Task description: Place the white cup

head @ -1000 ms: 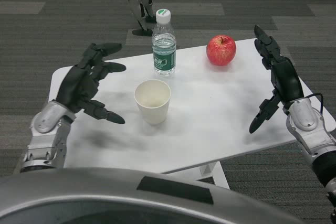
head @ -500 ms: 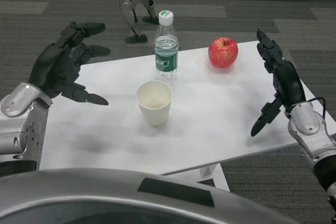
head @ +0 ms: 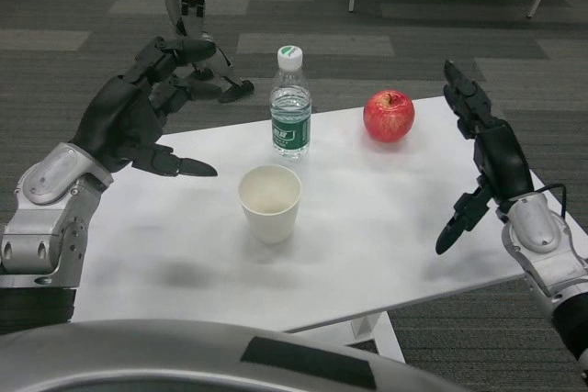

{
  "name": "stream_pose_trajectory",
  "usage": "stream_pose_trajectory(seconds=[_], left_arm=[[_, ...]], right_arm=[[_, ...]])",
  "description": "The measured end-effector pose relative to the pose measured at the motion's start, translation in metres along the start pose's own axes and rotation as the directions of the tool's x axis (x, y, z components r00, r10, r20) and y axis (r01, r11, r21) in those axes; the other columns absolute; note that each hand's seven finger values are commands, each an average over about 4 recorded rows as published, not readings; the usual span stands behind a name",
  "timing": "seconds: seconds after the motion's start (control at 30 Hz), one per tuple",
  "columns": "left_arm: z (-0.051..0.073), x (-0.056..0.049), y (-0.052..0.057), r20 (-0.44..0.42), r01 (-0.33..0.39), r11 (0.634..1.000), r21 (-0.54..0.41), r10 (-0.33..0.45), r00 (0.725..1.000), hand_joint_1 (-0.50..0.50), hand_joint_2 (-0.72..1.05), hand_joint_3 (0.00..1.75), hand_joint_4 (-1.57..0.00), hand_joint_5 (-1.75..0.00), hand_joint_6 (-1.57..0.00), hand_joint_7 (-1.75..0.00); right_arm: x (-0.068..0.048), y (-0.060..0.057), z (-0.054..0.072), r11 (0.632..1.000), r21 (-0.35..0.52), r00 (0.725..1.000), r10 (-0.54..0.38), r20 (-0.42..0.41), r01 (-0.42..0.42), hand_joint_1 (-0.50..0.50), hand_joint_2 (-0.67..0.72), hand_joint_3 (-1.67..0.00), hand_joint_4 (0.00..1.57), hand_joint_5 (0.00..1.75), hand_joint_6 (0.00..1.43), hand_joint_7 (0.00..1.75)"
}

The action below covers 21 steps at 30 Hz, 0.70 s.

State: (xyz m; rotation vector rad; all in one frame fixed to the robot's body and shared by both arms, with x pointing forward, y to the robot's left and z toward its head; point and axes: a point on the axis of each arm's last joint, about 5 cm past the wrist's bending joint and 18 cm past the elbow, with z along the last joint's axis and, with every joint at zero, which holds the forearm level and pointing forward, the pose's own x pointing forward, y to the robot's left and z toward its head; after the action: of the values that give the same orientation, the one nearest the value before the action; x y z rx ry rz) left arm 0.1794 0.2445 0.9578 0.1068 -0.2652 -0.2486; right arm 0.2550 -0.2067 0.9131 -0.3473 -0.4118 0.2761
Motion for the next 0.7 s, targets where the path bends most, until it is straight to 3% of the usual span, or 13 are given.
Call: stream_pose_trajectory(seconds=[0.7], left_arm=[[0.001, 0.003, -0.001, 0.010, -0.001, 1.000, -0.022, 0.001, 1.000, -0.50, 0.52, 0.09, 0.00, -1.23, 0.00, -0.80]], right_arm=[[0.011, -0.013, 0.019, 0.999, -0.002, 0.992, -0.044, 0.115, 0.044, -0.47, 0.60, 0.00, 0.00, 0.00, 0.00, 0.00]])
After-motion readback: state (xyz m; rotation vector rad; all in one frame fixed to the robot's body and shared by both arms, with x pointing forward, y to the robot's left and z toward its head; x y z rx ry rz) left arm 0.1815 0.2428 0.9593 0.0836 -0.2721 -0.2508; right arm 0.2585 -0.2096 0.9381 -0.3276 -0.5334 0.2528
